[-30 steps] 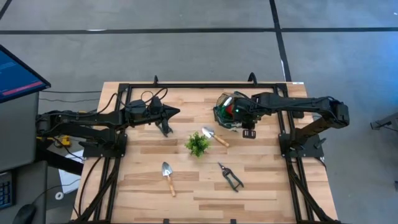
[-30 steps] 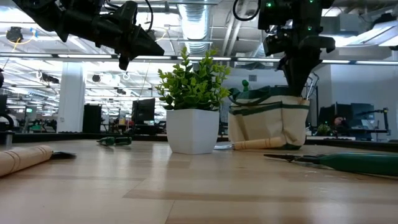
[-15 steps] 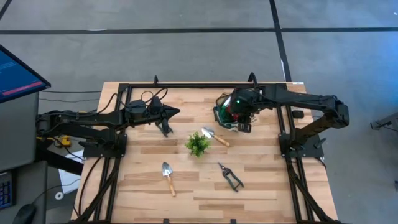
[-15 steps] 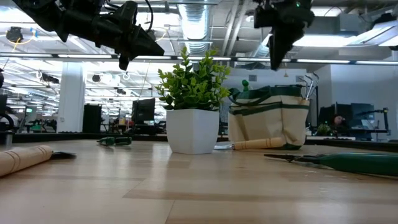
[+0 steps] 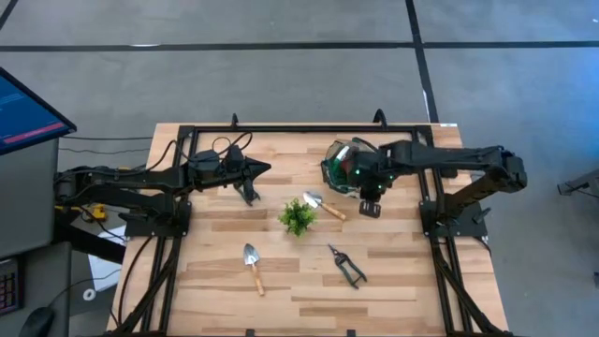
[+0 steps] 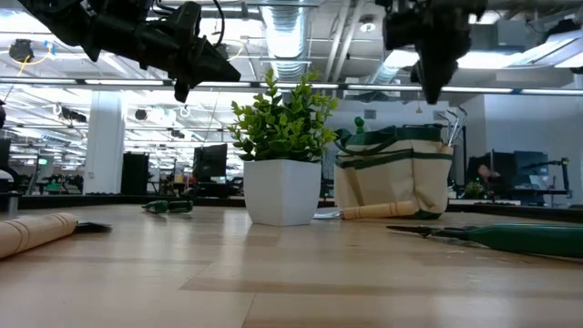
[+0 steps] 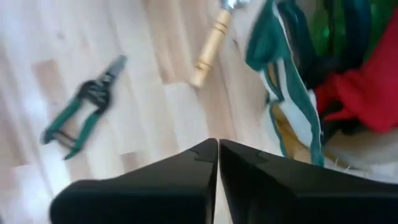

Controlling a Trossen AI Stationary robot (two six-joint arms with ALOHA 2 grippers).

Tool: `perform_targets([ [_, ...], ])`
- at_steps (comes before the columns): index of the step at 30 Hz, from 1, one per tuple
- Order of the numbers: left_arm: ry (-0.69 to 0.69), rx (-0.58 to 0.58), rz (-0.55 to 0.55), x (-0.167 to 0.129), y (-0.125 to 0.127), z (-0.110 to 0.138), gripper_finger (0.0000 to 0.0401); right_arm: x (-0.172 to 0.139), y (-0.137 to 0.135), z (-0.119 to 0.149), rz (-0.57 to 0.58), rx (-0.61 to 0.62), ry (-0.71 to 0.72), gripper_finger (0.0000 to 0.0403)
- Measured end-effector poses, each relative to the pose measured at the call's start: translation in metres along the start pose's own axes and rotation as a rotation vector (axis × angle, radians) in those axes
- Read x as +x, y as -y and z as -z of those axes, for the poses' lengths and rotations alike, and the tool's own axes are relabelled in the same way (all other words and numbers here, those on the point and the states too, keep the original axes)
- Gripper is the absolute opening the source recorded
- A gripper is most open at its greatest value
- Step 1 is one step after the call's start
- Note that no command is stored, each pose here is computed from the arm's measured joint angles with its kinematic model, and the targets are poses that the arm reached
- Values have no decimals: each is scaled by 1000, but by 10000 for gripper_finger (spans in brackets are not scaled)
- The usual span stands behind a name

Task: Pick & Place Garden tools in Gardening bag
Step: Move the brown gardening bag to the top right of the table

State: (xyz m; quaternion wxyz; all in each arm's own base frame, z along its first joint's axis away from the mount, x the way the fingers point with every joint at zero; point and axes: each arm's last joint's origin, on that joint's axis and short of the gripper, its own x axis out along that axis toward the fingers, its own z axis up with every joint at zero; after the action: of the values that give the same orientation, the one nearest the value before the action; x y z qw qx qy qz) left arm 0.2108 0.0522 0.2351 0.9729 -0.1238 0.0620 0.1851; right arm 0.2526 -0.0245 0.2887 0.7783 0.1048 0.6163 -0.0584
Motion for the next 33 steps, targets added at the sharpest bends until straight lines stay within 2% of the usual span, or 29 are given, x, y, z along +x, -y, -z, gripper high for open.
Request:
perform_targets([
  [6,0,1,0,0,0,0,2,22,-8,10,107,76,-22,1],
  [11,0,1,0,0,0,0,2,46,-16,9,109,117,90,1],
  [14,1,1,0,0,0,0,2,58,-16,13,176,146,123,0],
  [16,0,1,0,0,0,0,2,64,-13,14,216,168,156,0],
  [23,0,1,0,0,0,0,2,80,2,26,323,237,130,0],
  [33,0,1,0,0,0,0,2,82,22,27,421,257,116,0],
])
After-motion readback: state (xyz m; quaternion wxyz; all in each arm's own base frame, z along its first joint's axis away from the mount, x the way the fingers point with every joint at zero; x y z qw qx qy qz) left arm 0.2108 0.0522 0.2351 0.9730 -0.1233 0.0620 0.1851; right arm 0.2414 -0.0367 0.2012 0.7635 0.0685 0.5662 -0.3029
